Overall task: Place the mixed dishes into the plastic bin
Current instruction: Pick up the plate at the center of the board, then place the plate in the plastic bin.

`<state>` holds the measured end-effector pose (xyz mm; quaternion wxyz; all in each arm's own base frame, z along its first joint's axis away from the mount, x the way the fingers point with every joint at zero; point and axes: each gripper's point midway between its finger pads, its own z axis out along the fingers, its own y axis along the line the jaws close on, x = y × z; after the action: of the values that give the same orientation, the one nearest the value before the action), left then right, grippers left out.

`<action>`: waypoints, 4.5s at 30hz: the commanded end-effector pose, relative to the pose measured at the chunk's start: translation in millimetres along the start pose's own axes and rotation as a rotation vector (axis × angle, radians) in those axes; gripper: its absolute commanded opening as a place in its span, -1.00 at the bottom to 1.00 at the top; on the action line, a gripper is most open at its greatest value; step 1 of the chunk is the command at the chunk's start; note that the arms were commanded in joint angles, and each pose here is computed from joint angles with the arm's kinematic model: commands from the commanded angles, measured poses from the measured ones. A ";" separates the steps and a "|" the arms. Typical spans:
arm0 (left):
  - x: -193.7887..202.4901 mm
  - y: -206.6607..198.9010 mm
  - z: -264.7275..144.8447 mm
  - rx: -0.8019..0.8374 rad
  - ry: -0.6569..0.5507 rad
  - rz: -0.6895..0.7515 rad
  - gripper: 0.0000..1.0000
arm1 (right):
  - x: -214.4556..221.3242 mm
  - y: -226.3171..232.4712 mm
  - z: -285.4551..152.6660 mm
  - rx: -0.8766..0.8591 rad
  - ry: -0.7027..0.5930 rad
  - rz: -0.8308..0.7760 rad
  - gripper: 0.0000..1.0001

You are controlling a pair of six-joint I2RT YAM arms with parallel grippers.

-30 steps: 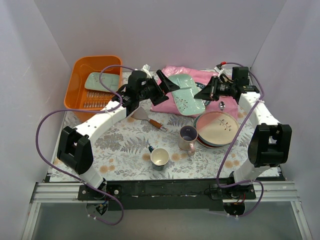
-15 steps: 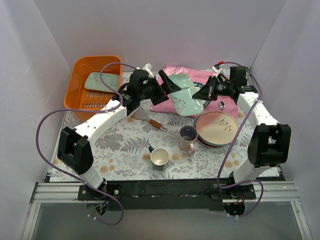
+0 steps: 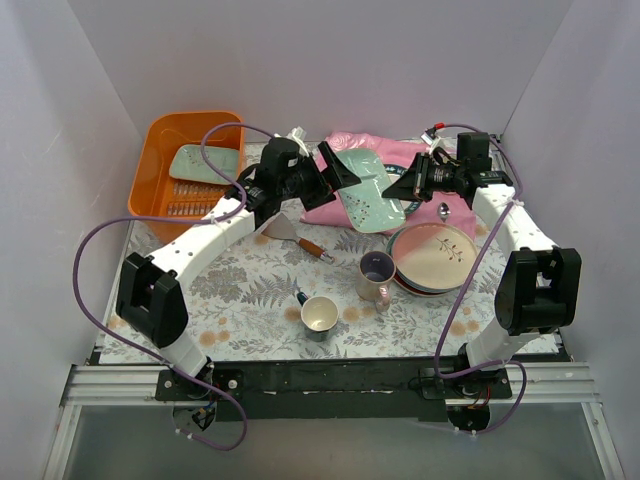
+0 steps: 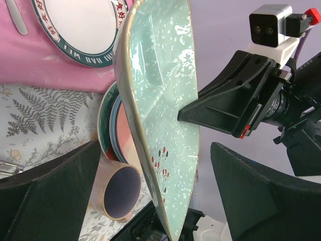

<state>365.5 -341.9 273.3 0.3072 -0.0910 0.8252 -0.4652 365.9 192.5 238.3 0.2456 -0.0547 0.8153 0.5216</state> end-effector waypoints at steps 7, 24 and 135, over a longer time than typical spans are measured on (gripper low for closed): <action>-2.5 -7.4 4.3 -0.040 0.019 0.051 0.18 | -16.1 42.0 -12.1 -0.092 -0.056 -0.136 -0.97; -12.1 -21.5 -14.0 -0.008 -0.037 0.058 -1.00 | -8.1 54.5 -19.2 -0.144 -0.055 -0.253 -0.78; -352.5 164.1 -178.0 -0.195 -1.027 -0.439 -1.00 | -6.2 55.3 -78.5 -0.207 -0.155 -0.550 0.65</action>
<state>556.5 9.2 278.4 0.4852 -0.5016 0.6450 -0.3112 331.8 149.9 302.5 0.4137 -0.2407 0.7070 0.5206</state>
